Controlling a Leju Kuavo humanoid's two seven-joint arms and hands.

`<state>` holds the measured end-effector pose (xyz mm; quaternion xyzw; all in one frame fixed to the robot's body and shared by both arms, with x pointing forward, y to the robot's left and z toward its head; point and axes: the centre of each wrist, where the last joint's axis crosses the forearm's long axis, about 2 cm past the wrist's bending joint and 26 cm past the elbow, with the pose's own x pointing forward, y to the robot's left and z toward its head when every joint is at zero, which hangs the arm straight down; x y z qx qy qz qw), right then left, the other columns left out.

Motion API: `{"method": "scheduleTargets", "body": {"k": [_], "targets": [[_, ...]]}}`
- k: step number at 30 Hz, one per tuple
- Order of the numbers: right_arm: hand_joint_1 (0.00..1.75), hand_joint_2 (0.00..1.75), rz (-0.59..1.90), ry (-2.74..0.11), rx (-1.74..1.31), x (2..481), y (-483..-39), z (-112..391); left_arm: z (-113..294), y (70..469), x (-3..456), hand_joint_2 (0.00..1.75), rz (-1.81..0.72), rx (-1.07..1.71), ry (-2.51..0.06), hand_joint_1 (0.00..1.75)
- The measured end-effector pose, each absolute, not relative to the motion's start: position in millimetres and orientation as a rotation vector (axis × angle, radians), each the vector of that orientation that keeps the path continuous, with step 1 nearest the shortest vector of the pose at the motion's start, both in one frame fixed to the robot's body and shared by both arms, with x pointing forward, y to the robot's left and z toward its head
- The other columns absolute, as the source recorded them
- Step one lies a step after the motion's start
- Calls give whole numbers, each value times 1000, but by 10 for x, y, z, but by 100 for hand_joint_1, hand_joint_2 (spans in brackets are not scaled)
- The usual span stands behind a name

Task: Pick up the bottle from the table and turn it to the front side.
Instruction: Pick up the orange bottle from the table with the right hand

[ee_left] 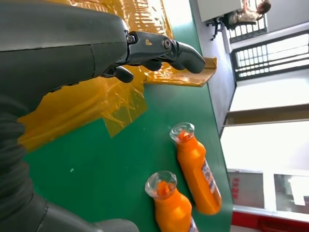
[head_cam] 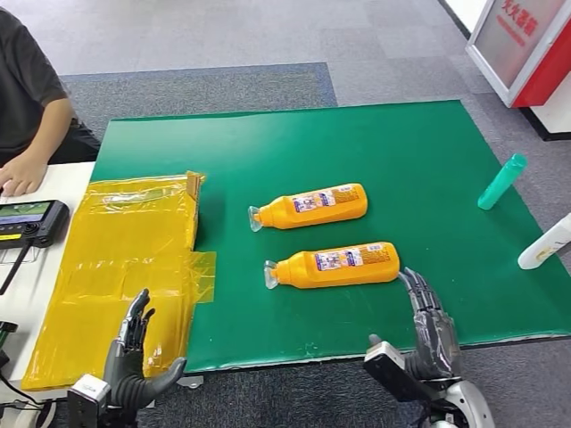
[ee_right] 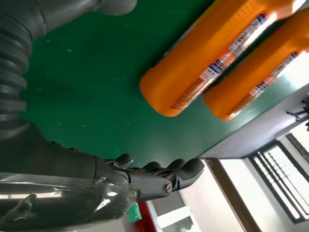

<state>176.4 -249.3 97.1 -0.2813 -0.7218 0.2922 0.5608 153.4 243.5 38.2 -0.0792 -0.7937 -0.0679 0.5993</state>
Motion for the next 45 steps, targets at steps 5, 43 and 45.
{"method": "scheduleTargets", "body": {"k": [5,43,45], "targets": [[0,175,872,-1597,-710,1950,-2625,1004,372,2496,1562,175,-160,-150,-1820,0],[0,175,1435,-1249,-727,3664,-2777,1431,309,2509,1784,175,-149,-105,-1836,0],[0,175,1451,-1226,-712,3696,-2777,1418,302,2511,1787,175,-150,-104,-1834,0]]}}
